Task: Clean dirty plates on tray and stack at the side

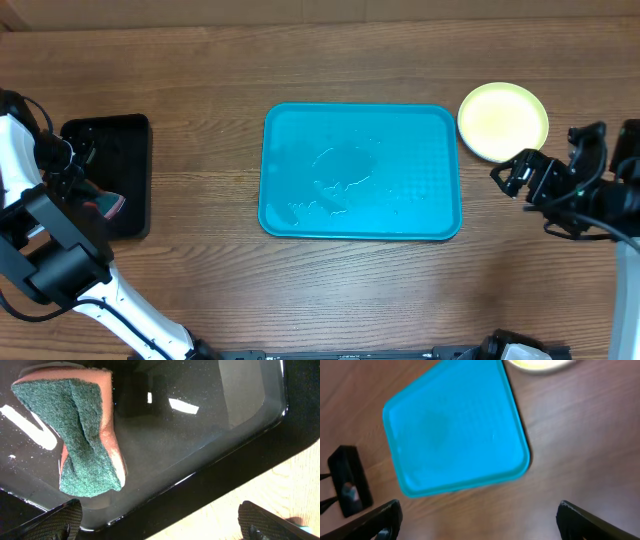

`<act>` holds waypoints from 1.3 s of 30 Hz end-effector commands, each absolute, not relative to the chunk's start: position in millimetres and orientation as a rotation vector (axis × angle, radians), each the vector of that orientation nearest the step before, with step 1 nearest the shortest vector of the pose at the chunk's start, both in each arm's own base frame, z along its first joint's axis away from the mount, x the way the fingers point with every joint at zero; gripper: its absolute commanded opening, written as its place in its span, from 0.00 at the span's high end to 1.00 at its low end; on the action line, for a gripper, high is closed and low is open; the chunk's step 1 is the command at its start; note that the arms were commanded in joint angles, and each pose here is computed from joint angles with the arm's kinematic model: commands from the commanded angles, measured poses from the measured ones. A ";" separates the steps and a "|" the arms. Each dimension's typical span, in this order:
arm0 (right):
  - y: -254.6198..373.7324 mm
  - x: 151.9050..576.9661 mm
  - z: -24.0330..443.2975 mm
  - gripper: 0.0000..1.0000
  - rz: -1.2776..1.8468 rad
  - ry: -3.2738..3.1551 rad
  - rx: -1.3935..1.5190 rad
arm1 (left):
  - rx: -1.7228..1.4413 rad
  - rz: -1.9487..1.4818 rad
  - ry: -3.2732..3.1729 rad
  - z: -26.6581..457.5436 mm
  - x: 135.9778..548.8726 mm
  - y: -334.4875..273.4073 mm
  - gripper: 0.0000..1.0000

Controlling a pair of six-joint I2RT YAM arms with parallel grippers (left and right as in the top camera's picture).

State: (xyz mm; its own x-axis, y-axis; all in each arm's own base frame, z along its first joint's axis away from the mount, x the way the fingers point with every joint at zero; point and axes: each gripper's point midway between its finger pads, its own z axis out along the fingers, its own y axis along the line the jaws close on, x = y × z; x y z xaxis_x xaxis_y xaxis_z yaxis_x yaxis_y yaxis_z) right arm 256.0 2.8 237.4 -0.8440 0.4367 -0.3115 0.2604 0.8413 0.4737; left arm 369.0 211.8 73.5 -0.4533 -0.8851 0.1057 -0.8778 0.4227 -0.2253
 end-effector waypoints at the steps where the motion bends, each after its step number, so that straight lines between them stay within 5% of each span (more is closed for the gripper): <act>1: 15.3 251.3 237.0 0.00 0.555 2.558 0.399 | -1.574 -0.392 2.616 87.4 371.8 208.3 0.00; 12: 85.4 231.6 254.8 0.00 0.557 2.104 -0.128 | -1.574 -0.392 2.616 87.4 371.8 208.2 0.00; 23: 68.8 209.8 250.9 0.00 0.454 1.976 -0.096 | -1.574 -0.392 2.616 87.4 371.8 208.2 0.00; 39: 74.8 230.8 209.8 0.00 0.466 1.648 -0.140 | -1.574 -0.392 2.616 87.4 371.8 208.2 0.00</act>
